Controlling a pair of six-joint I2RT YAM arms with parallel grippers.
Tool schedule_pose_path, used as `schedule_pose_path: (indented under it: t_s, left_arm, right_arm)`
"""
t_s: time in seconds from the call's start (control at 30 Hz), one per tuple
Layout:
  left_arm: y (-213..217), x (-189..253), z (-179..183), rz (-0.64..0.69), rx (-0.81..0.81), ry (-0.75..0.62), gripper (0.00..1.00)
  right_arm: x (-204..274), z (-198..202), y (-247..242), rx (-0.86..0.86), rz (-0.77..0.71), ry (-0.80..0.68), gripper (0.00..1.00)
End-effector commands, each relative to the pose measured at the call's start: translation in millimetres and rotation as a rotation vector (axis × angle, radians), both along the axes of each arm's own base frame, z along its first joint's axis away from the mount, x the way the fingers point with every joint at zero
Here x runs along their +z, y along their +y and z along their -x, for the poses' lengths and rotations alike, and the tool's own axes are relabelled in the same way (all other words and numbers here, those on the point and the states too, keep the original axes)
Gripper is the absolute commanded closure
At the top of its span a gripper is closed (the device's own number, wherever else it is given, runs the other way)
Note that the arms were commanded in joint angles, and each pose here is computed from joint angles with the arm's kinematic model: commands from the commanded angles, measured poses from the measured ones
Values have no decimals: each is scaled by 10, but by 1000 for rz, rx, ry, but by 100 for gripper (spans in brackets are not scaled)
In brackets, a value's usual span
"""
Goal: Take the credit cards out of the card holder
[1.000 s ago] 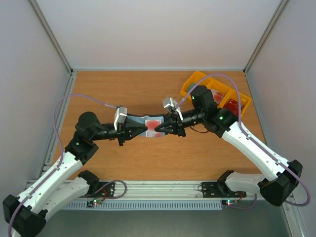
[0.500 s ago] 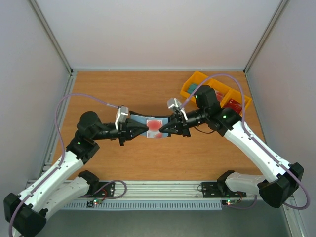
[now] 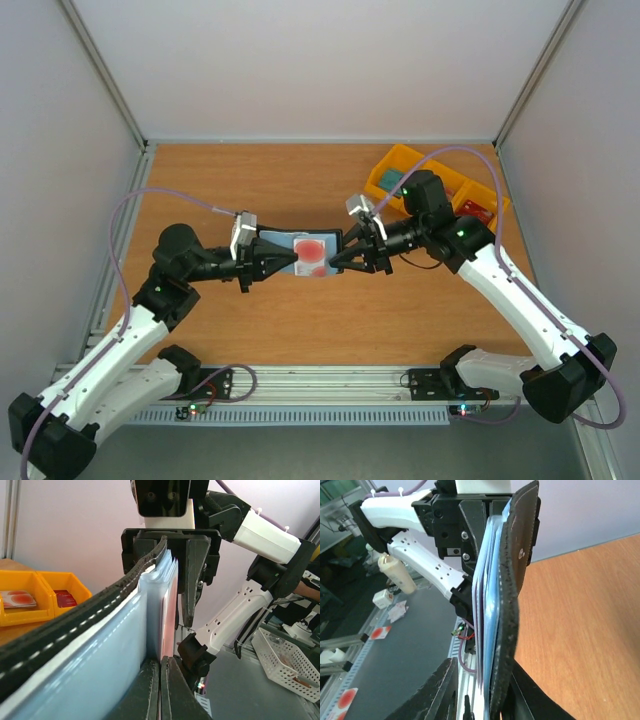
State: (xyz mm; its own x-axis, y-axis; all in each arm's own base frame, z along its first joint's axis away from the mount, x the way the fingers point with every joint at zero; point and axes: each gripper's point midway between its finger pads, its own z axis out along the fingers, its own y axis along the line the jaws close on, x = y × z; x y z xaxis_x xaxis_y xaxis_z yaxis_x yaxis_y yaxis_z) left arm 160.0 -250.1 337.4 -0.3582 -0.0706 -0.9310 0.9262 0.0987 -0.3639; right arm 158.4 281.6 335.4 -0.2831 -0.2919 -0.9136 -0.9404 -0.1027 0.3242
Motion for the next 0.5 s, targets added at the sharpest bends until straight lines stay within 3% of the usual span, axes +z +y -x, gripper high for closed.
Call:
schedule_pose_path:
  t_s: [0.0, 0.23, 0.3, 0.37, 0.4, 0.47]
  left_arm:
    - [17, 190, 20, 42, -3, -64, 100]
    - [13, 188, 5, 44, 0, -52, 100]
    - [17, 187, 12, 42, 0, -45, 96]
    - [24, 199, 17, 45, 3, -45, 78]
    - [24, 205, 22, 48, 0, -46, 77]
    - [21, 206, 31, 51, -7, -50, 85]
  right_arm:
    - [201, 68, -9, 40, -43, 14, 75]
    - [249, 90, -27, 31, -66, -23, 99]
    - [237, 107, -46, 31, -64, -41, 99]
    - [228, 80, -72, 13, -62, -52, 99]
    - [223, 62, -71, 9, -60, -48, 99]
    - [252, 56, -59, 21, -66, -33, 99]
